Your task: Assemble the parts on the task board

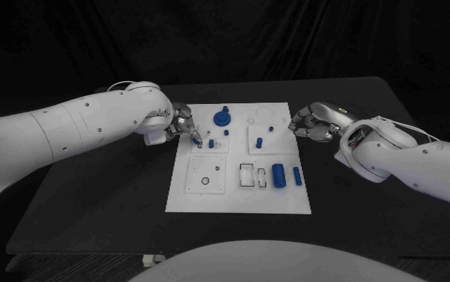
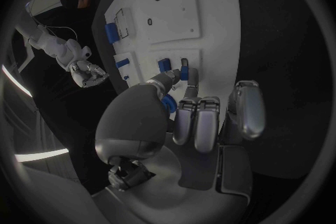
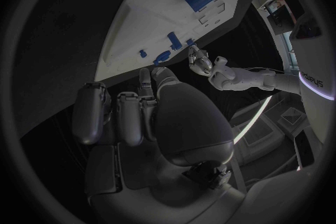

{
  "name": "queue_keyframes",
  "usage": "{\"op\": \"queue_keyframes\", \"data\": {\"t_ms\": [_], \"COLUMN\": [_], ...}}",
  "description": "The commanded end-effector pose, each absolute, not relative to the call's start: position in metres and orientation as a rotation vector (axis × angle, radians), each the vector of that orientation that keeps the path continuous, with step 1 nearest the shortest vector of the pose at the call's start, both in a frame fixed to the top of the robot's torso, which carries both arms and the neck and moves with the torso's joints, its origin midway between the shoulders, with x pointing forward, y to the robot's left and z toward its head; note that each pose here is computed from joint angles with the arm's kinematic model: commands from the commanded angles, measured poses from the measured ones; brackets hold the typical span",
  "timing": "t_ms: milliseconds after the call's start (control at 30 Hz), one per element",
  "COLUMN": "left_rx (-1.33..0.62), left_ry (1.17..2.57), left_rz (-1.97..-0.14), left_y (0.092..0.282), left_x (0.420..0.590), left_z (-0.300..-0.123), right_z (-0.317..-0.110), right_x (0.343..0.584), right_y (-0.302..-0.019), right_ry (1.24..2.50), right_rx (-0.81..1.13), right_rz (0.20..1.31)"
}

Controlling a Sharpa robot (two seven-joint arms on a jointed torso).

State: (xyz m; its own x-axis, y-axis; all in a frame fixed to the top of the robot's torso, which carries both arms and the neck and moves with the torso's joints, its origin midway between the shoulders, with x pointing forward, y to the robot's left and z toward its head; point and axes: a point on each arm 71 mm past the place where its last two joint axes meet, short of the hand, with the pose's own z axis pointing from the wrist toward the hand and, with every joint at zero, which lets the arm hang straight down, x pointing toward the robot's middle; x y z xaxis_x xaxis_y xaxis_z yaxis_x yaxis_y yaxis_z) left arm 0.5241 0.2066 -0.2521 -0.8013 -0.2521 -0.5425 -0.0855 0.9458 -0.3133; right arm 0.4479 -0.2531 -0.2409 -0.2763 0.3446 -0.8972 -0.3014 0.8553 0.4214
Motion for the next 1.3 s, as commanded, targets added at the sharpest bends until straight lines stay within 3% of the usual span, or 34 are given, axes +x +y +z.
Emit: {"op": "queue_keyframes", "data": {"t_ms": [33,1300], "left_rx": [-0.231,-0.231], "left_ry": [2.491,2.506], "left_rz": [-0.389,-0.398], "left_y": [0.2034,0.2013], "left_x": [0.5227,0.5204], "left_z": [-0.2542,-0.2635], "right_z": [-0.2424,-0.2427], "right_x": [0.4477,0.4471], "right_y": [-0.2543,-0.2549], "right_ry": [1.75,1.748], "right_rx": [0.044,0.045], "right_rz": [0.607,0.607]}}
